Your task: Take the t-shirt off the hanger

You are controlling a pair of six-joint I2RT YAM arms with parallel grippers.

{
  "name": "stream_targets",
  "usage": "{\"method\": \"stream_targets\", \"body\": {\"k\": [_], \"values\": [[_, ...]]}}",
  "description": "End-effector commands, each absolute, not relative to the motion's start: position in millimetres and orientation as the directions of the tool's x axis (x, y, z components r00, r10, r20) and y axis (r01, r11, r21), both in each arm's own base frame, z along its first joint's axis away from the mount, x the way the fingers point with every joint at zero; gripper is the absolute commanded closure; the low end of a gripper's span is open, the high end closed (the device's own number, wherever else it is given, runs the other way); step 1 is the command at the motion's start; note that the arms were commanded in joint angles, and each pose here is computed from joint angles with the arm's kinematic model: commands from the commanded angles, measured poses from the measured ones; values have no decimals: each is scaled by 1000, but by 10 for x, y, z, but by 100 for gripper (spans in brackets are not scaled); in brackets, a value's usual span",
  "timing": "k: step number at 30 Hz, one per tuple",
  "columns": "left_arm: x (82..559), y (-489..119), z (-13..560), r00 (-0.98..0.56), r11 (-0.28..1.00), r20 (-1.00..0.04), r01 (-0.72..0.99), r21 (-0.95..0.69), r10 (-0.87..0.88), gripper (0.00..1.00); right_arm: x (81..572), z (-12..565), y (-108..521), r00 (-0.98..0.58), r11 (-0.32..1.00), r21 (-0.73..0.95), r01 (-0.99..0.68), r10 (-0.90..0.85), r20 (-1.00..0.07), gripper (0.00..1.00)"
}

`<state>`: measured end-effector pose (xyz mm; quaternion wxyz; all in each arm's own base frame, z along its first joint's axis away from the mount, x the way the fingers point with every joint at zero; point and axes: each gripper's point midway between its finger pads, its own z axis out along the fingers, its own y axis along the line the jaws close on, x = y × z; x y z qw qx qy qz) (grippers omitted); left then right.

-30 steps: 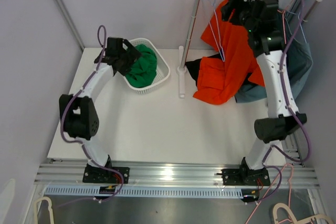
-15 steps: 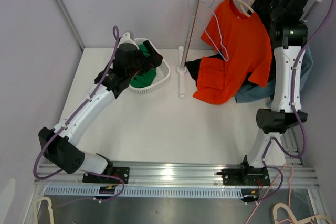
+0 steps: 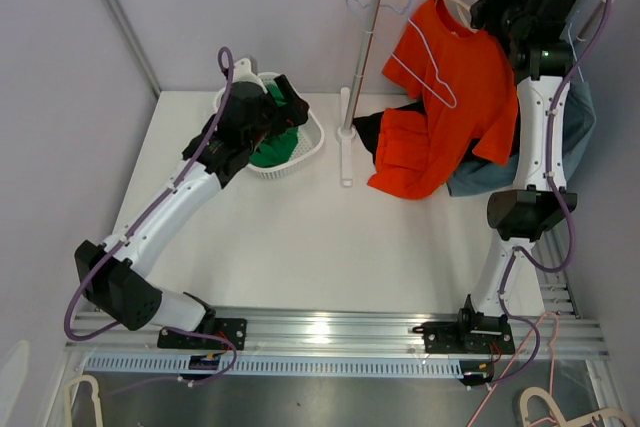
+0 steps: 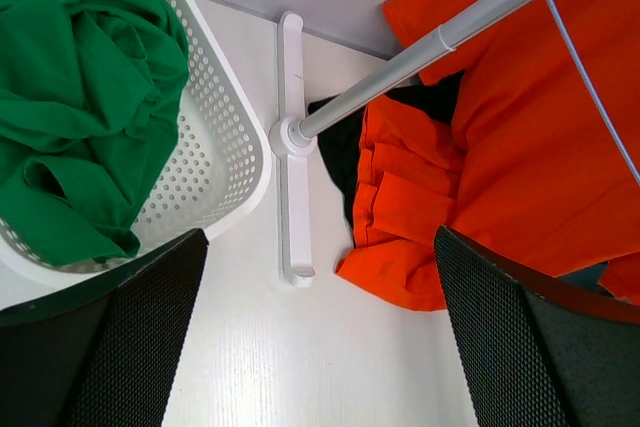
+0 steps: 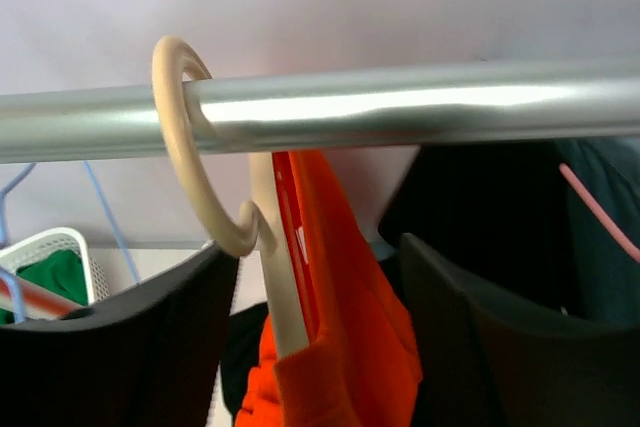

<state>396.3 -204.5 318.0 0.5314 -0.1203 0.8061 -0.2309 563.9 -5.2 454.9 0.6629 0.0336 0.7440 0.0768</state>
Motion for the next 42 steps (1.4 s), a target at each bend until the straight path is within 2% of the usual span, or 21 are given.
{"method": "stream_targets", "body": {"k": [1, 3, 4, 6, 7, 8, 12, 16, 20, 24, 26, 30, 31, 33, 34, 36, 37, 40, 41, 42], "values": [[4042, -2085, 3325, -353, 871, -833, 89, -484, -427, 0, 5762, 4651, 50, -69, 971, 180, -160, 171, -983, 38], [4066, -2100, 3298, -354, 873, -835, 91, -480, -422, 0, 5822, 4615, 85, -69, 964, 185, -193, 175, -982, 48], [4071, -2100, 3280, -357, 874, -835, 91, -478, -419, 0, 5834, 4607, 110, -69, 960, 186, -208, 176, -982, 58], [4076, -2109, 3261, -359, 874, -836, 95, -476, -416, 1, 5883, 4603, 160, -57, 953, 183, -243, 174, -983, 72], [4070, -2115, 3248, -360, 875, -837, 98, -474, -413, 1, 5890, 4625, 194, -46, 948, 177, -265, 171, -984, 94], [4070, -2115, 3250, -359, 875, -838, 103, -473, -411, 1, 5906, 4695, 222, -15, 943, 164, -289, 167, -986, 100], [4044, -2218, 3287, -365, 860, -840, 166, -482, -401, 1, 5852, 4943, 323, 38, 920, 177, -349, 203, -978, 100], [4007, -2268, 3321, -363, 854, -848, 207, -478, -387, 0, 5566, 5316, 428, 106, 922, 148, -358, 198, -975, 100], [3821, -2550, 3500, -318, 838, -899, 363, -408, -300, 3, 5233, 5636, 506, 160, 942, 125, -311, 182, -970, 100], [3468, -2807, 3877, -92, 857, -985, 486, -173, -147, 1, 4885, 5931, 322, 209, 962, 203, -184, 240, -948, 100], [3255, -3024, 4035, -20, 829, -991, 546, -119, -129, 1, 4696, 5999, 182, 215, 959, 264, -105, 281, -935, 100], [2946, -3272, 4150, 45, 771, -994, 635, -46, -97, 0, 4502, 5795, -87, 175, 934, 346, 87, 328, -928, 100], [2811, -3370, 4164, 35, 718, -994, 694, -53, -107, 0, 4502, 5573, -45, 108, 930, 347, 123, 335, -936, 100], [2655, -3448, 4203, 5, 660, -990, 746, -92, -144, 1, 4327, 5469, -164, 101, 904, 362, 227, 348, -932, 100], [2491, -3526, 4230, 2, 607, -988, 789, -94, -156, 0, 4329, 5196, -99, 29, 901, 343, 265, 348, -937, 100], [2327, -3612, 4227, 10, 556, -984, 826, -91, -176, 0, 4118, 5096, -167, 47, 856, 369, 361, 378, -924, 100], [2178, -3700, 4240, 14, 517, -983, 852, -84, -183, 0, 4141, 4803, -65, -11, 857, 341, 387, 375, -927, 100], [1835, -3884, 4240, 38, 404, -979, 913, -47, -201, 0, 3938, 4571, -97, 14, 786, 403, 469, 449, -893, 100], [1760, -3926, 4246, 45, 380, -977, 924, -38, -208, 1, 3923, 4334, -63, -22, 772, 392, 500, 464, -886, 100], [1672, -4005, 4104, 48, 341, -981, 940, -19, -186, 0, 3887, 4253, -62, 7, 722, 448, 528, 524, -852, 100]]}}
